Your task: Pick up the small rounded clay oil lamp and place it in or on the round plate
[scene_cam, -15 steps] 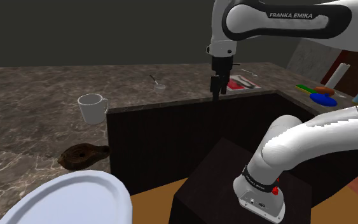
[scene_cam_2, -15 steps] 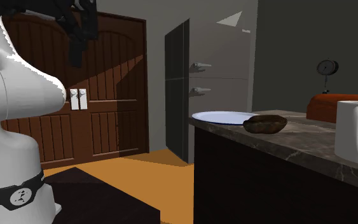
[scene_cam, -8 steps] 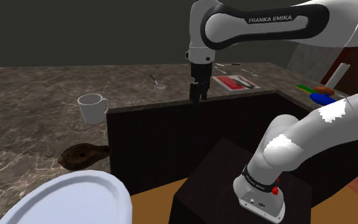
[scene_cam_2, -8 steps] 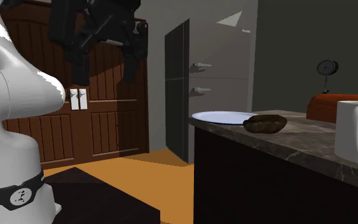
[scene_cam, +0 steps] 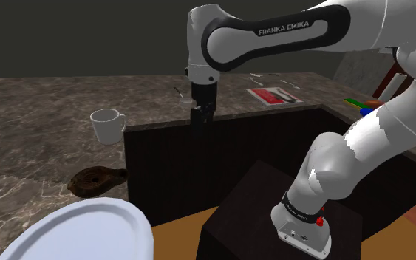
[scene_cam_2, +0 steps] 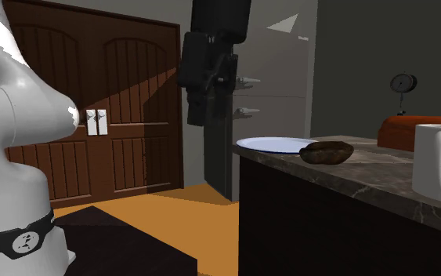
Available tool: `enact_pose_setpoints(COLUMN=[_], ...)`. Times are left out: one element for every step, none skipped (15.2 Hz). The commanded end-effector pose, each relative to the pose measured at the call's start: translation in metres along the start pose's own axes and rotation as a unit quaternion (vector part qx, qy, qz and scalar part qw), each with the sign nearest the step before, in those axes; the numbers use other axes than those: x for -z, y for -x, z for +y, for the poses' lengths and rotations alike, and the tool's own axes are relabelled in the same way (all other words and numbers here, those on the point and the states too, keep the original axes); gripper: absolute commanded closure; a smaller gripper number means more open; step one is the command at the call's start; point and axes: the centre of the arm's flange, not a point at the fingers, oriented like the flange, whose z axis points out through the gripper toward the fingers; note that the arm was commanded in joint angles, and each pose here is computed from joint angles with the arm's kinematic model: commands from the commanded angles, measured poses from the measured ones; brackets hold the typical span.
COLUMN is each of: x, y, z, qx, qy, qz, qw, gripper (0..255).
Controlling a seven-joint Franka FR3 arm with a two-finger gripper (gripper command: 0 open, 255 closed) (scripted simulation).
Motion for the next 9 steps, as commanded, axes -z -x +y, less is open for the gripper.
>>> enact_pose_setpoints(x=[-0.003, -0.005, -0.007, -0.009, -0.011, -0.013, -0.015, -0.017, -0.019], y=[-0.016, -0.024, -0.031, -0.039, -0.047, -0.054, -0.061, -0.069, -0.076], z=[-0.022, -0.031, -0.041, -0.052, -0.062, -0.072, -0.083, -0.093, -0.104], qx=[0.014, 0.021, 0.027, 0.034, 0.041, 0.048, 0.054, 0.061, 0.068], qy=[0.001, 0.002, 0.002, 0.003, 0.004, 0.005, 0.005, 0.006, 0.007], qz=[0.005, 0.007, 0.009, 0.011, 0.014, 0.016, 0.018, 0.020, 0.023], qw=[0.9999, 0.9998, 0.9996, 0.9993, 0.9991, 0.9987, 0.9983, 0.9979, 0.9974], gripper=[0, 0, 0, 0, 0, 0, 0, 0, 0])
